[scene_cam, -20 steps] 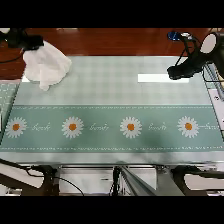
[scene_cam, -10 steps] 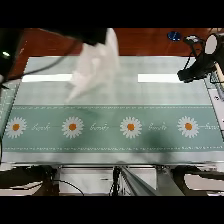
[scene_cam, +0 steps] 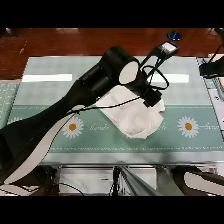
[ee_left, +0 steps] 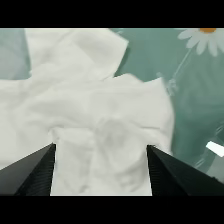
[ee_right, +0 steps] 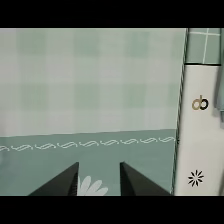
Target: Fold the shirts.
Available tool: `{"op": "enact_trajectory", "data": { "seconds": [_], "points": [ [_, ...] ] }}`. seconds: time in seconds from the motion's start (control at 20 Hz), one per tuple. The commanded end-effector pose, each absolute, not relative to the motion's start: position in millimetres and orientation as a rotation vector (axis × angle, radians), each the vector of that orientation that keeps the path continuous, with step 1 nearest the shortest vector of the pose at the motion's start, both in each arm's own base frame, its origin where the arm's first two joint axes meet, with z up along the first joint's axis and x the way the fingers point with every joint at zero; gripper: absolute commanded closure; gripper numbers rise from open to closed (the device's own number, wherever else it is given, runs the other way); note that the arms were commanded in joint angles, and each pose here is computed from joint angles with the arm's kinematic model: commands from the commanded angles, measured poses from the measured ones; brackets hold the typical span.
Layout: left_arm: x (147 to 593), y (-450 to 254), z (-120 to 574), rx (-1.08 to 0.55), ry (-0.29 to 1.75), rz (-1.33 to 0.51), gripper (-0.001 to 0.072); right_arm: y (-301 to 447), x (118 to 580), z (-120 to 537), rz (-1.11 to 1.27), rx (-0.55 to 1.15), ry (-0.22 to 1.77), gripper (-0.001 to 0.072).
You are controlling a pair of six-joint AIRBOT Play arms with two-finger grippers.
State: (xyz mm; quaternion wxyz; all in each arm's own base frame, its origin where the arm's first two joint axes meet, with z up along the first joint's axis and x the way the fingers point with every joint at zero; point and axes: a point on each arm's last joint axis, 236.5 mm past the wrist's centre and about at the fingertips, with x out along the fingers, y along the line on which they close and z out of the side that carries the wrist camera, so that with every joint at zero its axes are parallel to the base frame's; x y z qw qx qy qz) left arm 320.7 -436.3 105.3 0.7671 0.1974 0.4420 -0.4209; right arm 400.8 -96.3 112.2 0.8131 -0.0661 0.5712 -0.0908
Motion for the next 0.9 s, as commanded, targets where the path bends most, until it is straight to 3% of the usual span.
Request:
{"op": "enact_trajectory", "data": {
  "seconds": [0.0,0.1,0.25,0.35,0.5,0.85],
  "points": [
    [370.5,-339.1,106.2,0.599,1.026,-0.677,0.0055,-101.9,396.3,118.3,-0.187,-0.052,1.194,0.0383],
    [399.9,-275.4,123.3,0.421,1.096,-0.601,0.0063,-99.6,396.7,117.6,-0.165,-0.025,1.191,0.0376],
    [407.7,-212.1,123.1,0.047,1.225,-0.681,0.0061,-94.3,398.2,117.2,-0.137,-0.016,1.188,0.035],
    [400.6,-169.0,93.3,-0.147,1.342,-0.677,0.006,-87.9,399.6,117.1,-0.103,-0.015,1.184,0.0263],
    [384.9,-135.3,32.2,-0.389,1.466,-0.647,0.0049,-83.9,400.7,117.2,-0.084,-0.011,1.181,0.0232],
    [372.3,-154.5,-52.9,-0.501,1.566,-0.664,0.0049,-83.8,399.6,116.4,-0.084,-0.01,1.187,0.0232]
  ]
}}
